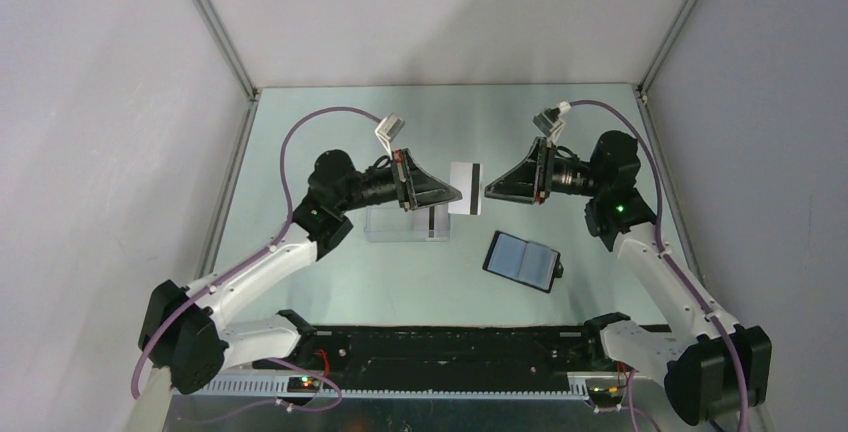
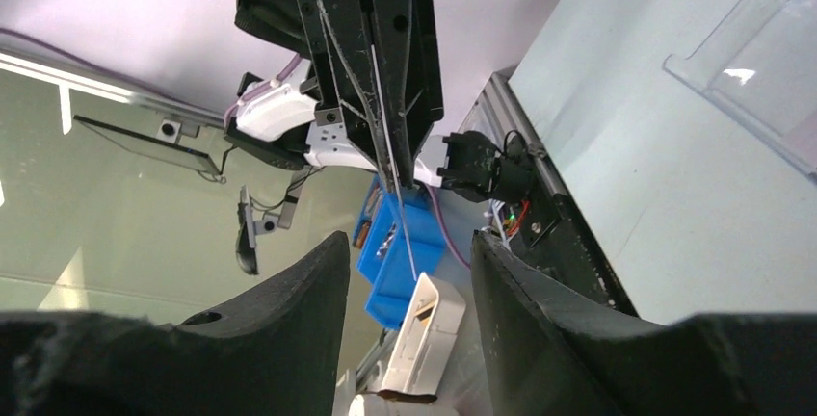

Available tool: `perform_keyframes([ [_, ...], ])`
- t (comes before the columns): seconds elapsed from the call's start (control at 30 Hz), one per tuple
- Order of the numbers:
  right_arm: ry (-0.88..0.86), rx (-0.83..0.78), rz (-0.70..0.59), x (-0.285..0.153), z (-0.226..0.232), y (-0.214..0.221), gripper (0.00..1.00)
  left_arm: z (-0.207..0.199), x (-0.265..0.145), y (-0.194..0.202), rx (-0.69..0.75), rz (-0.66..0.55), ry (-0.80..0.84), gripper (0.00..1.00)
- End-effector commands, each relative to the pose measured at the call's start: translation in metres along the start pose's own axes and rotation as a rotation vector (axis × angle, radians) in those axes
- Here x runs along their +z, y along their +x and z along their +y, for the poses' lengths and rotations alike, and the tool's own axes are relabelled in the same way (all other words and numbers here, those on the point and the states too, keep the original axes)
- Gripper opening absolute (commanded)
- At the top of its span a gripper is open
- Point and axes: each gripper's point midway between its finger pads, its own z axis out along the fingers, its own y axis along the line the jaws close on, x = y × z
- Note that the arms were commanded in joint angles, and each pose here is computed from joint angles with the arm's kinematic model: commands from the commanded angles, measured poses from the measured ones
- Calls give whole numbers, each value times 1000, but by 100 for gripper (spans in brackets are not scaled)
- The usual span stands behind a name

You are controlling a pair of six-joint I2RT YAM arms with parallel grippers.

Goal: Put the credit cards into the card holder
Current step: Pick up the credit card from the storage box, then insert the credit card into the card holder.

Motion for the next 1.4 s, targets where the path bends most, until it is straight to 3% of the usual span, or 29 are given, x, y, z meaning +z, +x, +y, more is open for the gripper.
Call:
perform_keyframes([
  [0.0, -59, -15, 42, 10, 12, 4, 51, -6, -2, -4, 16, -11, 22, 0],
  [0.23, -99, 5, 89, 23, 14, 10, 29, -5, -2, 0, 11, 7, 26, 0],
  [0.4, -95, 4, 101, 22, 12, 13, 3, -4, -1, 1, 10, 20, 29, 0],
  [0.47, -92, -1, 102, 22, 11, 13, 0, -3, -1, 2, 8, 24, 27, 1],
  [0.53, -85, -9, 102, 20, 9, 14, 0, 0, 0, 2, 1, 21, 19, 16],
  [0.57, -81, -14, 100, 19, 9, 15, 0, 3, 0, 3, -4, 20, 14, 34],
  [0.63, -40, 6, 99, 15, 0, 17, 0, 9, 0, 2, -13, 4, -4, 53],
  [0.7, 23, 13, 81, 8, -15, 19, 0, 17, 1, 0, -26, -20, -30, 64],
  [0.77, 116, -16, 59, -2, -38, 21, 0, 31, 2, -2, -50, -42, -66, 69],
  [0.9, 340, -5, -28, -30, -89, 23, 0, 76, 11, 1, -147, -68, -174, 67],
  [1.07, 464, 48, -129, -63, -134, 36, 0, 125, 32, 24, -210, -19, -280, 60],
  [1.37, 606, 147, -249, -100, -192, 61, 0, 203, 58, 86, -158, 111, -538, 54],
])
